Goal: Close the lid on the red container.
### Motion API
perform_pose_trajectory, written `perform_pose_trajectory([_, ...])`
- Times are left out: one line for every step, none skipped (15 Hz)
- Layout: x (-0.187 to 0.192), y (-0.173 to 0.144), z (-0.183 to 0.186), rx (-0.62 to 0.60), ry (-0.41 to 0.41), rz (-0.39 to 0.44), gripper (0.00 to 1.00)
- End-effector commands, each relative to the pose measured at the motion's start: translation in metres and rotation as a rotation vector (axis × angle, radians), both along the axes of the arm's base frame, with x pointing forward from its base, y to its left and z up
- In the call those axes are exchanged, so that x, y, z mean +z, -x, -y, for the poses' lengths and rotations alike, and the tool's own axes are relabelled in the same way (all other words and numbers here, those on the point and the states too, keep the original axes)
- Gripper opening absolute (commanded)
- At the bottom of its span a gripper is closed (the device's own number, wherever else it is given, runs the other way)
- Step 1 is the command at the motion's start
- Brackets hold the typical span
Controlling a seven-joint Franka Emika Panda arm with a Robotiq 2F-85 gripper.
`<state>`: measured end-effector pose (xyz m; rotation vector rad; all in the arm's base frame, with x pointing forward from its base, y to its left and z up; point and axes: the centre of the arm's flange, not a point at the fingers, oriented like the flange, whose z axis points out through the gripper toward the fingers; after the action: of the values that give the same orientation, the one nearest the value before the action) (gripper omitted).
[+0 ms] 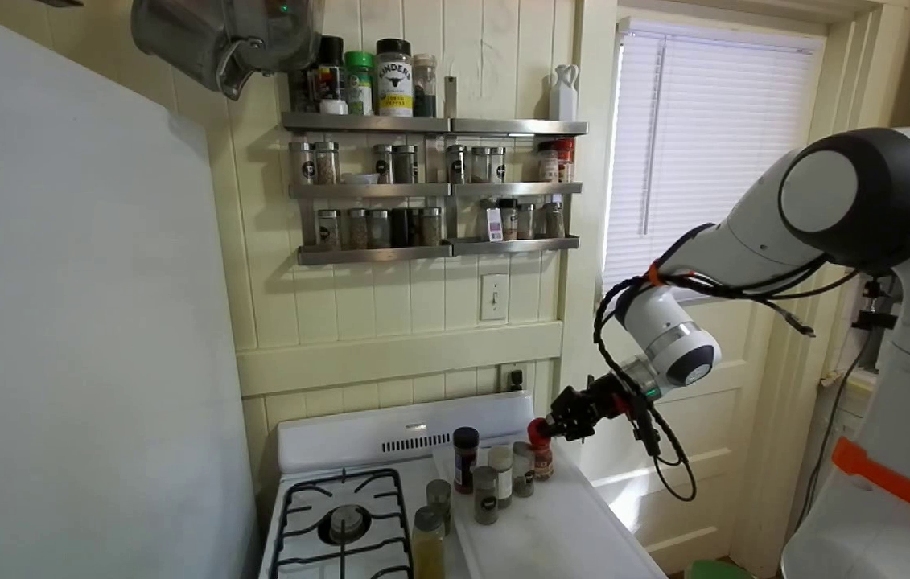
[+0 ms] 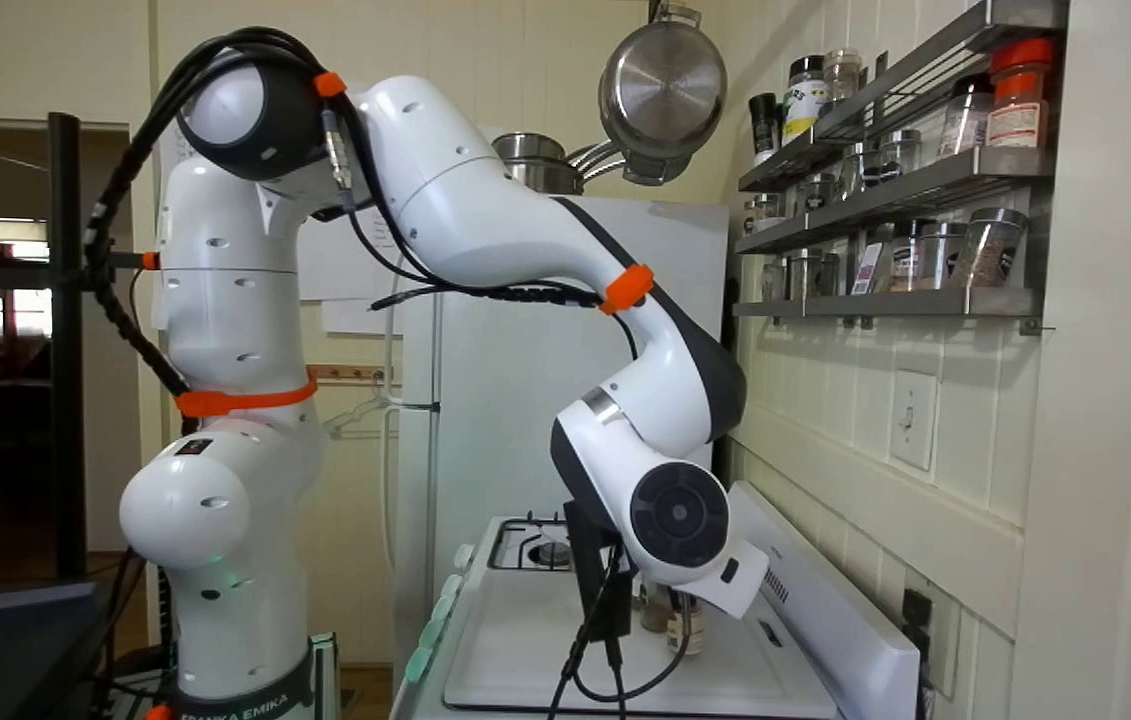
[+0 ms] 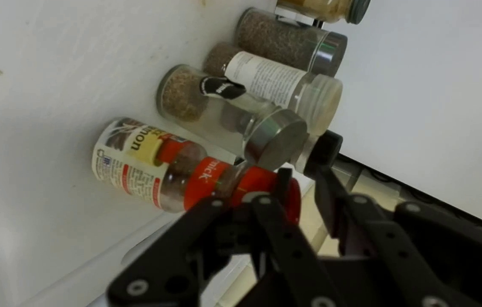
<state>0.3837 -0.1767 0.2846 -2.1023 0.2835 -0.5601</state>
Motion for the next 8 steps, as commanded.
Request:
perform_pose_trajectory([-0.003,-0.001,0.004,-0.005,0.001,0.002,0.55])
perform_pose_trajectory([0.001,0.000,0.005,-0.007,0.003,0.007,0.61])
perform_pose_trajectory([0.003,-0.001,0.005,-0.007,0.008,0.009,0.69])
perform_pose_trajectory([0.004,-0.001,0.006,-0.008,0.009,0.011,0.77])
perform_pose_trajectory([0.006,-0.001,0.007,-0.008,0.009,0.011,0.83])
perform_pose_trajectory([0.006,-0.002,0.007,-0.006,0.007,0.012,0.92])
perform_pose_trajectory([0.007,-0.002,0.006,-0.005,0.004,0.013,0.98])
perform_pose_trajectory([0.008,-0.002,0.006,0.001,0.005,0.018,1.00])
